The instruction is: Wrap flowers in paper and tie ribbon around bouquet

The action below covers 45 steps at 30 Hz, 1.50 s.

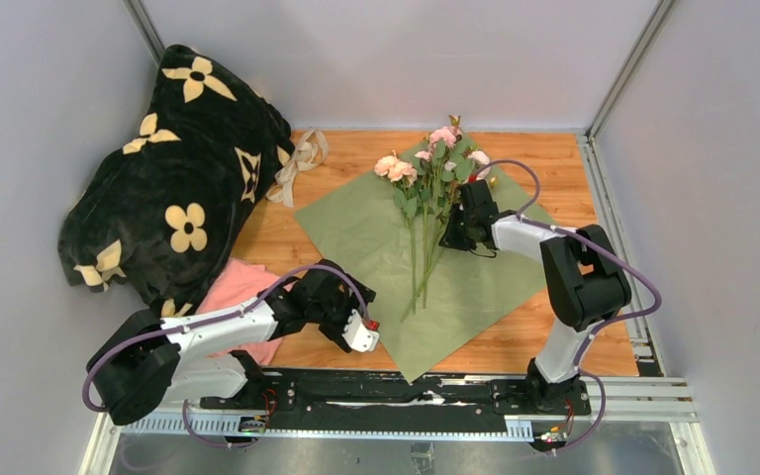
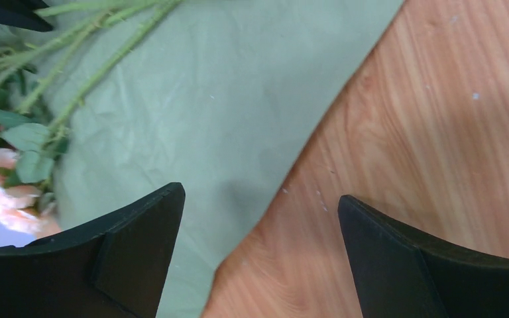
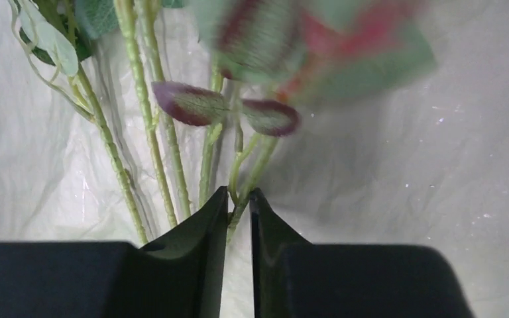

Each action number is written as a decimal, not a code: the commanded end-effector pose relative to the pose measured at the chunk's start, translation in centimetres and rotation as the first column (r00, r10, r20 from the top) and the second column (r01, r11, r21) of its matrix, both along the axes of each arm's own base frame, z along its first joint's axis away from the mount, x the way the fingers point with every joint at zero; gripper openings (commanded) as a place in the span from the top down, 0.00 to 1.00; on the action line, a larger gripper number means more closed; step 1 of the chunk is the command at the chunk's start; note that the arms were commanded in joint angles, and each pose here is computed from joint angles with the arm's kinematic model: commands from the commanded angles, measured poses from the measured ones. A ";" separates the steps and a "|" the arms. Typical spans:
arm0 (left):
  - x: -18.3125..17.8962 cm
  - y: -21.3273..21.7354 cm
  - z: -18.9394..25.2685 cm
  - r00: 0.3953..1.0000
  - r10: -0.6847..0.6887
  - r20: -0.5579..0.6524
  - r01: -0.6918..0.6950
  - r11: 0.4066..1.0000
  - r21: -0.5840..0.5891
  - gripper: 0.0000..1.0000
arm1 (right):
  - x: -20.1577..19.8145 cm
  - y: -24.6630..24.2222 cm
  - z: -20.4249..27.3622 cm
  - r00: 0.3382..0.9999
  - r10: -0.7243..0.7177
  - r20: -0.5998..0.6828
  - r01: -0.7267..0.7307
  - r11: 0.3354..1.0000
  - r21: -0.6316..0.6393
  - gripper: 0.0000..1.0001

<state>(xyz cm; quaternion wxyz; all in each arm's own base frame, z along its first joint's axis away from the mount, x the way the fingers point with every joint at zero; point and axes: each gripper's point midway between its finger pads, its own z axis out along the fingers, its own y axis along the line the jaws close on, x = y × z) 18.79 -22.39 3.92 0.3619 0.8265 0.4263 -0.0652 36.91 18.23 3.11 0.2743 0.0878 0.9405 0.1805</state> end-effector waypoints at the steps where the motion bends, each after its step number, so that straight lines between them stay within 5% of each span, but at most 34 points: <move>1: 0.5 -0.9 -0.7 0.993 -0.062 0.104 0.063 0.998 -0.004 0.03 | 1.3 -0.7 1.3 0.999 -0.014 0.037 0.015 1.000 -0.007 0.90; 3: 0.0 -0.8 -1.5 0.993 -0.076 0.090 0.075 0.997 0.013 0.03 | 1.1 -1.0 2.5 0.998 0.020 0.066 -0.018 0.999 -0.038 1.00; 11: 1.0 -1.6 -1.4 0.995 -0.031 0.100 0.032 0.999 -0.010 0.09 | 1.3 -0.2 9.0 0.957 0.196 0.215 -0.177 0.979 -0.103 1.00; 20: 0.5 -2.2 -0.5 0.994 -0.046 0.096 0.052 0.997 -0.055 0.46 | 6.6 4.2 9.5 0.954 0.178 0.241 -0.179 0.984 -0.021 1.00; 22: 0.7 -2.2 -0.5 0.996 -0.030 0.087 0.035 0.998 -0.056 0.50 | 7.5 4.2 7.9 0.966 0.158 0.203 -0.153 0.987 -0.042 0.92; 25: 0.8 -2.2 -0.6 0.997 -0.016 0.076 0.021 0.998 -0.055 0.57 | 7.8 3.8 5.7 0.976 0.189 0.112 -0.177 0.978 -0.108 0.61; 27: 0.8 -2.2 -0.7 0.997 -0.012 0.075 0.016 0.998 -0.054 0.63 | 6.9 3.1 5.3 0.971 0.235 0.044 -0.225 0.960 -0.166 0.50; 34: 0.7 -2.2 0.0 0.998 0.018 0.058 -0.013 0.996 -0.086 1.00 | 0.9 2.0 11.3 0.891 0.443 0.100 -0.415 0.883 -0.218 0.39; 37: 0.7 -2.2 0.5 0.998 0.054 0.028 -0.051 0.993 -0.103 1.00 | -5.0 3.8 14.5 0.785 0.595 0.175 -0.584 0.804 -0.110 0.40; 39: 0.5 -2.0 0.5 0.997 0.080 -0.015 -0.081 0.993 -0.080 1.00 | -10.1 5.5 15.9 0.640 0.721 0.265 -0.729 0.679 -0.090 0.40; 42: 0.3 -1.9 0.7 0.988 0.126 -0.088 -0.130 0.991 -0.039 1.00 | -17.8 6.3 15.2 0.312 0.898 0.311 -0.865 0.404 -0.298 0.40; 45: -0.1 -1.7 0.3 0.980 0.140 -0.140 -0.141 0.990 0.003 1.00 | -23.7 5.4 13.2 -0.135 0.956 0.261 -0.811 0.044 -0.583 0.33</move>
